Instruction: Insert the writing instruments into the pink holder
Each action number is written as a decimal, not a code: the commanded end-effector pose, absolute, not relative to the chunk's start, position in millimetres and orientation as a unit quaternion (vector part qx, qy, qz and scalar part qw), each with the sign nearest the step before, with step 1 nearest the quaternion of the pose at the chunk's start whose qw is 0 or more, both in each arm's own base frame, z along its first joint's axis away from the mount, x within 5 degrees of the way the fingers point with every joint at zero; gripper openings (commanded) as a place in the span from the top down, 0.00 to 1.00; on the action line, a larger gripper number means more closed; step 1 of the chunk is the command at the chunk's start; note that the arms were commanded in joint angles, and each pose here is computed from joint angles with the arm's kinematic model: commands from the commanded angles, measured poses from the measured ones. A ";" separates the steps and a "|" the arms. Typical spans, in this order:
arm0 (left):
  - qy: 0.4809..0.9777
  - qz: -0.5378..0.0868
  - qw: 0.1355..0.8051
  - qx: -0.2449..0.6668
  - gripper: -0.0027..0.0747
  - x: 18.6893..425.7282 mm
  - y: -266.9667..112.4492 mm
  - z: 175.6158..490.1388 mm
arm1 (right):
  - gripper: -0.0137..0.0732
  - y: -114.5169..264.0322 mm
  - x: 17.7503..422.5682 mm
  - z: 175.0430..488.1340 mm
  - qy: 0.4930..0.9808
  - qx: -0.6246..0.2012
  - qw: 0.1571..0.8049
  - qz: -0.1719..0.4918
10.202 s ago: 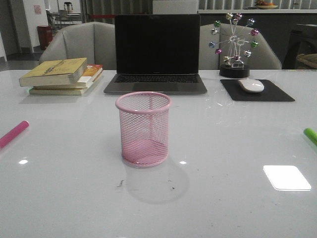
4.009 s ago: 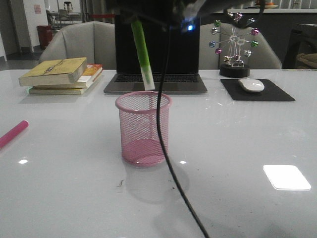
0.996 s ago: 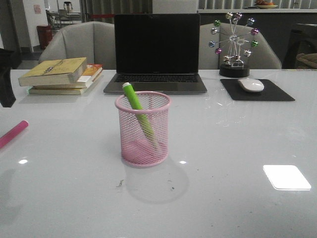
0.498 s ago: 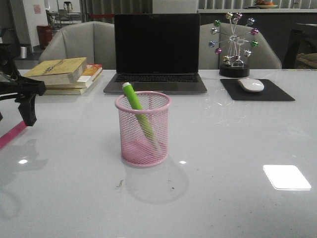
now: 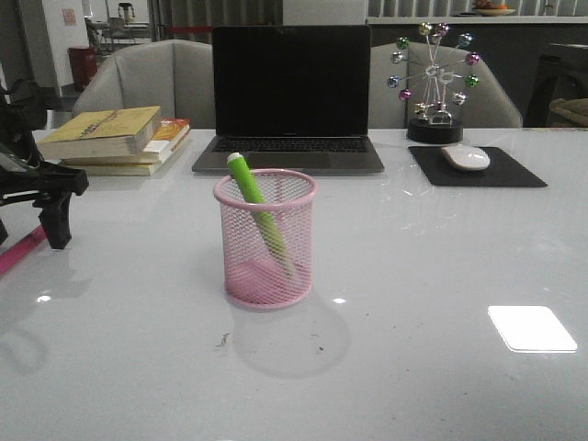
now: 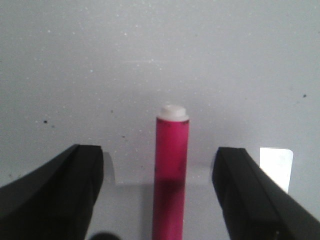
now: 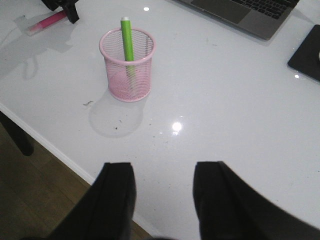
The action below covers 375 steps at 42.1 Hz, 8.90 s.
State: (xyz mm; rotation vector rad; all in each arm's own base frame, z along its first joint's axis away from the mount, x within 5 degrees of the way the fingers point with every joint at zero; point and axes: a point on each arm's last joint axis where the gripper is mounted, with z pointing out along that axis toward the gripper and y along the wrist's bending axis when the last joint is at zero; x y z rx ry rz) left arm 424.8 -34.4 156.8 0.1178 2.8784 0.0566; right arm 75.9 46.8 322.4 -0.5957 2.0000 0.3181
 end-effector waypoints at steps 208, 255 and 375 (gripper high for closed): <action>0.813 -0.177 0.415 0.369 0.84 81.5 -84.8 314.1 | 0.78 44.0 76.4 330.2 0.817 -0.252 0.506 0.112; 0.664 -0.005 0.745 0.061 0.84 53.0 -5.3 260.7 | 0.78 43.8 76.1 329.6 0.819 -0.253 0.503 0.111; 0.636 -0.031 0.770 0.026 0.84 53.1 -4.3 219.7 | 0.78 12.0 63.5 282.8 0.731 -0.068 0.676 0.063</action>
